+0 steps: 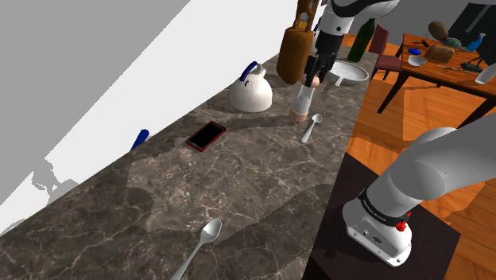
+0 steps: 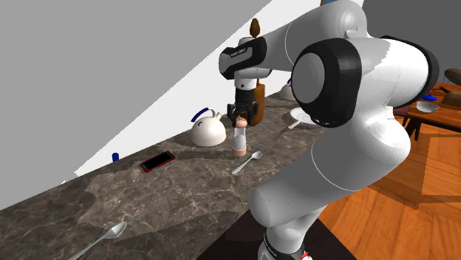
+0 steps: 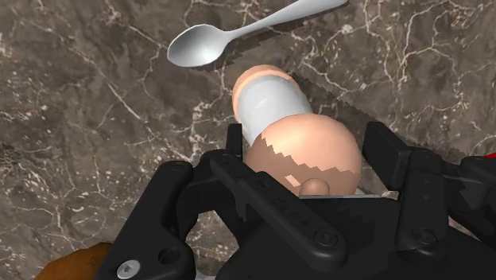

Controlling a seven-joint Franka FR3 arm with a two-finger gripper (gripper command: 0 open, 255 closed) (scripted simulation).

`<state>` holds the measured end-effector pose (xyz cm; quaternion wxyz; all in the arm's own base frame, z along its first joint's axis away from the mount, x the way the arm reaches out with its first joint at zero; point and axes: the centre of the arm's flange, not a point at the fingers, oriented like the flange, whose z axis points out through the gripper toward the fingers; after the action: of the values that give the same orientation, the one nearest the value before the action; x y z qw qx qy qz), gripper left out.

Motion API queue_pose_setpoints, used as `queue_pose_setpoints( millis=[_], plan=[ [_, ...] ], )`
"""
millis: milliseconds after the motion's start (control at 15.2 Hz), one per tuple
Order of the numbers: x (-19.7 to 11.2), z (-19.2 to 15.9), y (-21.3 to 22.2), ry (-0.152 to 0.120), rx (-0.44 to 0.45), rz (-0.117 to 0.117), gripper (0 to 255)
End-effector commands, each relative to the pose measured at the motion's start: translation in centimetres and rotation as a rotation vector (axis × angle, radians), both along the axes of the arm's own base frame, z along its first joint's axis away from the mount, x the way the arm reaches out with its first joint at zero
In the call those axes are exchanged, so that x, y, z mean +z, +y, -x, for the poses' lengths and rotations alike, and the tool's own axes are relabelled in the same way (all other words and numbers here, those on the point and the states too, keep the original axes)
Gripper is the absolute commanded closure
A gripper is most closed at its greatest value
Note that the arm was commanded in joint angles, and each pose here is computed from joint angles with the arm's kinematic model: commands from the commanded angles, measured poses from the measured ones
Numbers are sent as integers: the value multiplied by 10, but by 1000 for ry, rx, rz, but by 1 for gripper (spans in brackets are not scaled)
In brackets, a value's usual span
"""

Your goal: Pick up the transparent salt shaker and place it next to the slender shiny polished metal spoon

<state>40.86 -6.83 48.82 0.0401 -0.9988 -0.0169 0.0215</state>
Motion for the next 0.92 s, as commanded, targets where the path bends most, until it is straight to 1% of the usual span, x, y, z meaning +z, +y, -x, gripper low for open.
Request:
queue_pose_setpoints(
  millis=[0, 858],
  plan=[
    [10, 0, 1, 0, 0, 0, 255],
    [79, 0, 1, 0, 0, 0, 255]
  ],
)
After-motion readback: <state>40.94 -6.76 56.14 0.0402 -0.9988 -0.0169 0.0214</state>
